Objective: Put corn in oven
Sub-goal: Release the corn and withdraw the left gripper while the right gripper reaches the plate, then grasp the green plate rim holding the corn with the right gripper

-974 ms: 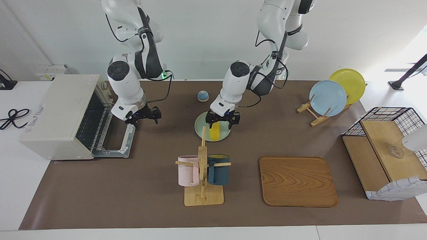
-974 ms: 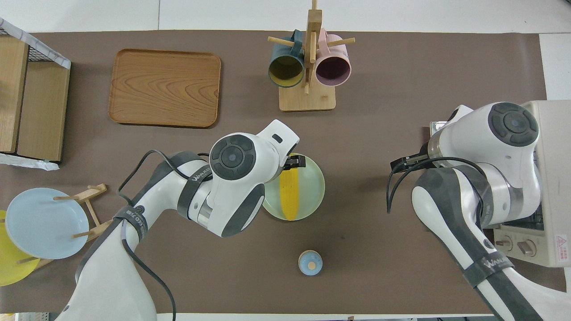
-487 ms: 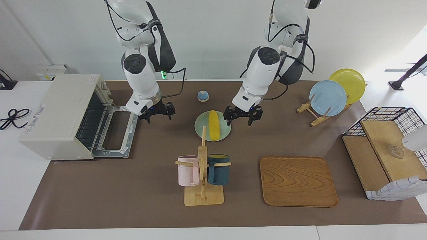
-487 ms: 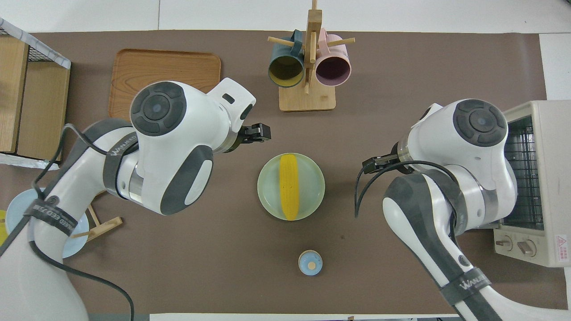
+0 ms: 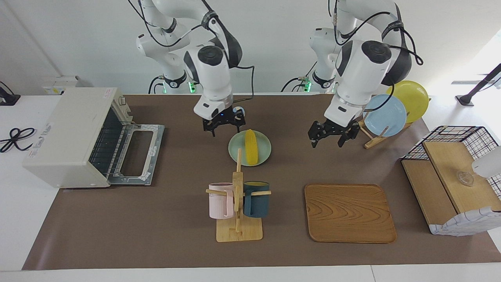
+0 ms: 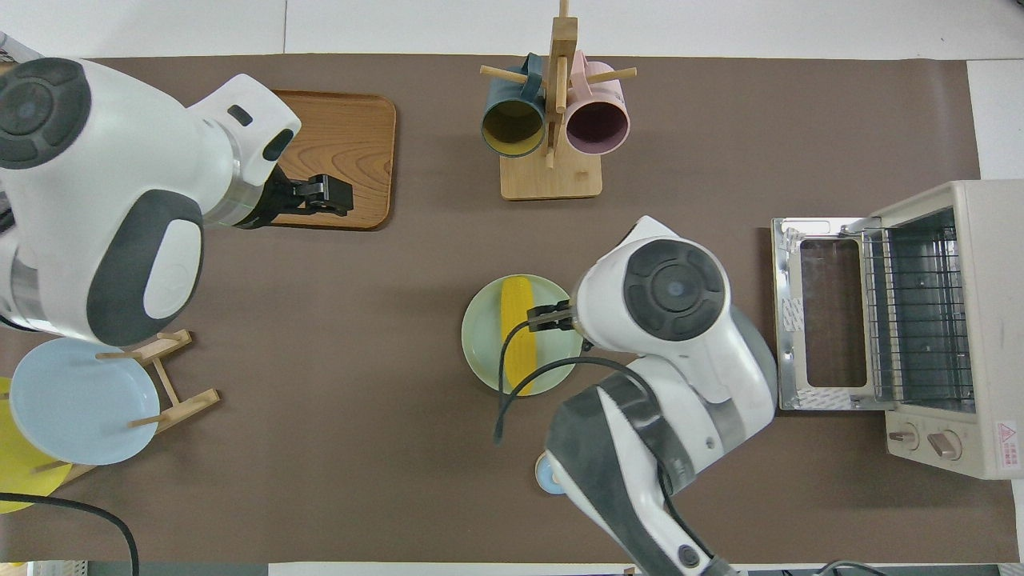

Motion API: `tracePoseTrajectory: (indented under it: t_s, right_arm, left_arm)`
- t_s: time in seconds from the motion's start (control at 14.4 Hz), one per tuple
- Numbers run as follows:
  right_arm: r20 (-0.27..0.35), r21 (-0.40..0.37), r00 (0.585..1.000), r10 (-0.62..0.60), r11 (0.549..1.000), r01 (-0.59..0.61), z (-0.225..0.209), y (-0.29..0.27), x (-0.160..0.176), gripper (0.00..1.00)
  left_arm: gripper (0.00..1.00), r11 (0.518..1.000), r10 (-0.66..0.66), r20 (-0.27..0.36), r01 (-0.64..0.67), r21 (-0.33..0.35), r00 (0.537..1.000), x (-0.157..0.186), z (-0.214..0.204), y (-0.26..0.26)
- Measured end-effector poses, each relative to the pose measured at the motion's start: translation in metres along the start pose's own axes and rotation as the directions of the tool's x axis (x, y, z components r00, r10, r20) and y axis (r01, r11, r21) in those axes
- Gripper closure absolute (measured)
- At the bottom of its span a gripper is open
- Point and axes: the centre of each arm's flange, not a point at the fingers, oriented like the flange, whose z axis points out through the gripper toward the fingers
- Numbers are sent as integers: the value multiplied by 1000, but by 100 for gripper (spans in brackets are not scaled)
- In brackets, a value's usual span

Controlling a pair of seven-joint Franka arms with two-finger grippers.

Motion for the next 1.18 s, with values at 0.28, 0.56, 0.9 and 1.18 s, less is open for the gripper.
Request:
tracePoseTrajectory:
  t_s: [0.28,0.56,0.9,1.18]
  right_arm:
    - [0,-99,998,60,993,-59,39,-118,11,0]
    - [-16,-80,995,99,992,-100,108,-145,20,0]
    - [-19,-92,998,53,994,-55,138,-152,0,47]
    - [-6,-105,999,53,993,-53,144,-148,-5,77]
  left_arm:
    - [0,999,26,0,-26,45,1000,5,-12,-40]
    - [0,996,37,1,-37,87,999,4,-25,-65]
    - [0,995,25,3,-25,91,1000,1,-37,-80]
    - [0,995,24,19,-25,94,1000,-5,-45,-81]
